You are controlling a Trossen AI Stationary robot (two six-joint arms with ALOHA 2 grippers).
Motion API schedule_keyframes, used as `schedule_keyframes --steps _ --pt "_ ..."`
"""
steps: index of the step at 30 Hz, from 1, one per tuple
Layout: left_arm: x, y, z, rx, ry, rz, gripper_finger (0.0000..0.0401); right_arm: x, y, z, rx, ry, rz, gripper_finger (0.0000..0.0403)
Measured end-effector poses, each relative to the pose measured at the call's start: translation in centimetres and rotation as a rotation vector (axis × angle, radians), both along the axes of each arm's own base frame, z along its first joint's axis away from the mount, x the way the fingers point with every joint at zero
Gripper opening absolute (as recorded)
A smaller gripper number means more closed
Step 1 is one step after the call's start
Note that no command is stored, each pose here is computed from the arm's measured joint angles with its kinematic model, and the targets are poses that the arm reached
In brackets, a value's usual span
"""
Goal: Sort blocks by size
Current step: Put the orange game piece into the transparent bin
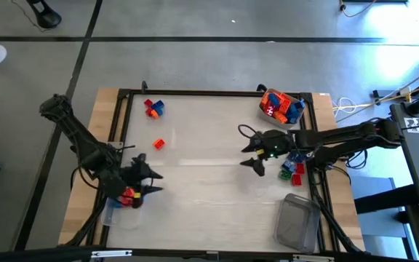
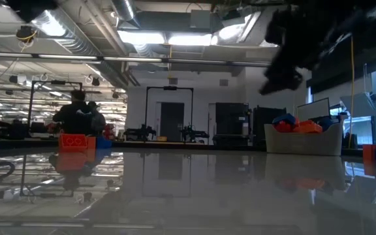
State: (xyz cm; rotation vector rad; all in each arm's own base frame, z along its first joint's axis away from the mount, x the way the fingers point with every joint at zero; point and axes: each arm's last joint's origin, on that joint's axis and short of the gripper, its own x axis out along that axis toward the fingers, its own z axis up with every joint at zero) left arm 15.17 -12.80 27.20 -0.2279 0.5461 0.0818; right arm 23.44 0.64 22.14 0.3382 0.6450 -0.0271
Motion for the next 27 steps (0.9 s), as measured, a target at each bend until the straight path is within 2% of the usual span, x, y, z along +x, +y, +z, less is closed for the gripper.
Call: schedule_keyframes --steps 6,11,20,27 --pt "3.4 0.3 -0.9 0.215 -0.042 -0.028 0.0182 -3.0 -0.6 0.2 -0.076 0.333 -0.195 0.0287" --pt "6.1 1.2 -3.0 0.294 -0.029 0.02 0.0182 -4.8 -0.7 -0.7 -0.018 0.532 -0.31 0.0287" --pt "9.6 1.1 -5.2 0.369 -0.082 0.019 0.0182 -6.4 -0.5 -1.2 0.038 0.701 -0.334 0.0287" --pt "11.6 1.4 -7.5 0.394 -0.053 0.049 0.0182 -7.5 -1.0 -1.4 -0.008 0.764 -0.598 0.0287"
